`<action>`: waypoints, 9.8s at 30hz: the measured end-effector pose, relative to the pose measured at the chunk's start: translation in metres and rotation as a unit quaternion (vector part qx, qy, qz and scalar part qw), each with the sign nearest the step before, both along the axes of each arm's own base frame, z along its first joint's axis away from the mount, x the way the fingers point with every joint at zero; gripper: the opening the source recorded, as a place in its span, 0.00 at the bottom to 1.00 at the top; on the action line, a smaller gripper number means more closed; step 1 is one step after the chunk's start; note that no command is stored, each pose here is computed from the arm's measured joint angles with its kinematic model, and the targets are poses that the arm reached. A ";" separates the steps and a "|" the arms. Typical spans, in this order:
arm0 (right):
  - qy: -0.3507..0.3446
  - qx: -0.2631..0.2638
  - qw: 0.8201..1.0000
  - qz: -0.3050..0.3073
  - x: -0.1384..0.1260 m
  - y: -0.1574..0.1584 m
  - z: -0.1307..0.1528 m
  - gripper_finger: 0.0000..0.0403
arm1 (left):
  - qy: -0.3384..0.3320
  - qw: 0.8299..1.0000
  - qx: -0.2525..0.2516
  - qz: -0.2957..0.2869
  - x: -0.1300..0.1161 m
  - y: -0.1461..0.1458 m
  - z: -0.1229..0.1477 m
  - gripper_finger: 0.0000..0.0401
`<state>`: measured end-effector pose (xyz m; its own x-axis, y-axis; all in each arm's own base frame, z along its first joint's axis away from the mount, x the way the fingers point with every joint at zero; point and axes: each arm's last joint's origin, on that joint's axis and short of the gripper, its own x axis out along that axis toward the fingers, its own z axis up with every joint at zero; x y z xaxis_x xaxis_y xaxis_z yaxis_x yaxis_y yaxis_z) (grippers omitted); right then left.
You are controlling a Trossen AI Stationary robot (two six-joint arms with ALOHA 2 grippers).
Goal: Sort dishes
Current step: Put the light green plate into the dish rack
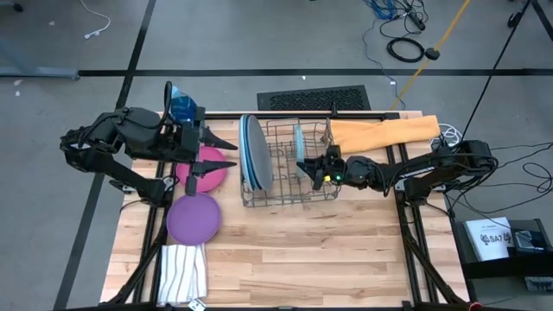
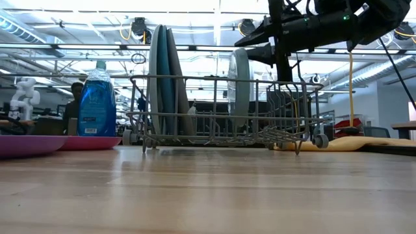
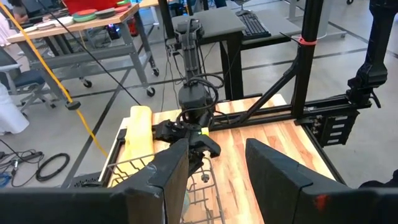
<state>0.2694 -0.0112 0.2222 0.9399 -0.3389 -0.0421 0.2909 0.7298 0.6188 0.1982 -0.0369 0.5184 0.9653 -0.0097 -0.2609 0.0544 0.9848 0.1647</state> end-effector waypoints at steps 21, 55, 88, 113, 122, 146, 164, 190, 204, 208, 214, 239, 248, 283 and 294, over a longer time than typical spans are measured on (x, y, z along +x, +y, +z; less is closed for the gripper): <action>0.035 -0.016 0.999 0.004 0.000 0.000 -0.005 0.10 | 0.000 1.000 0.000 0.000 0.000 0.000 0.000 0.40; 0.084 -0.035 0.981 0.169 -0.006 -0.043 -0.014 0.00 | 0.011 1.000 -0.001 0.001 0.010 -0.002 -0.004 0.40; 0.094 0.014 0.981 0.168 -0.014 -0.048 -0.012 0.02 | 0.073 0.990 0.121 -0.013 0.029 0.000 -0.021 0.40; 0.103 -0.016 0.978 0.183 -0.017 -0.047 -0.009 0.02 | 0.285 0.895 0.325 -0.114 0.144 0.099 -0.074 0.08; 0.103 -0.020 0.974 0.200 -0.017 -0.046 -0.009 0.02 | 0.300 0.869 0.379 -0.102 0.190 0.141 -0.112 0.01; 0.102 -0.023 0.971 0.215 -0.017 -0.045 -0.009 0.02 | 0.330 0.852 0.391 -0.108 0.210 0.139 -0.136 0.29; 0.105 -0.020 0.971 0.216 -0.018 -0.044 -0.010 0.02 | 0.375 0.847 0.355 -0.126 0.228 0.138 -0.171 0.30; 0.115 -0.012 0.963 0.242 -0.018 -0.043 -0.012 0.02 | 0.338 0.844 0.391 -0.140 0.239 0.113 -0.166 0.30; 0.114 -0.010 0.962 0.247 -0.018 -0.043 -0.012 0.02 | 0.359 0.838 0.369 -0.177 0.235 0.099 -0.173 0.30; 0.114 -0.009 0.962 0.247 -0.018 -0.043 -0.012 0.02 | 0.364 0.840 0.362 -0.175 0.235 0.100 -0.175 0.30; 0.116 -0.005 0.961 0.251 -0.019 -0.042 -0.013 0.02 | 0.337 0.846 0.376 -0.170 0.240 0.095 -0.172 0.30; 0.122 -0.002 0.958 0.259 -0.019 -0.042 -0.015 0.02 | 0.373 0.846 0.334 -0.182 0.247 0.093 -0.193 0.29; 0.122 -0.006 0.957 0.262 -0.019 -0.042 -0.015 0.02 | 0.373 0.846 0.334 -0.182 0.248 0.093 -0.194 0.30; 0.146 -0.048 0.912 0.381 -0.020 -0.069 0.016 0.00 | 0.011 0.982 0.146 -0.121 0.072 0.038 0.019 0.30; 0.170 0.014 0.905 0.390 -0.014 -0.083 -0.007 0.00 | 0.008 0.982 0.131 -0.136 0.060 0.028 0.023 0.30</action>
<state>0.2558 -0.0946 0.2149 0.8242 0.4276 -0.3714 -0.1297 0.7807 0.6112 0.2586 -0.0094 0.5416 0.9323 -0.1970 -0.3033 0.3139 0.8572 0.4083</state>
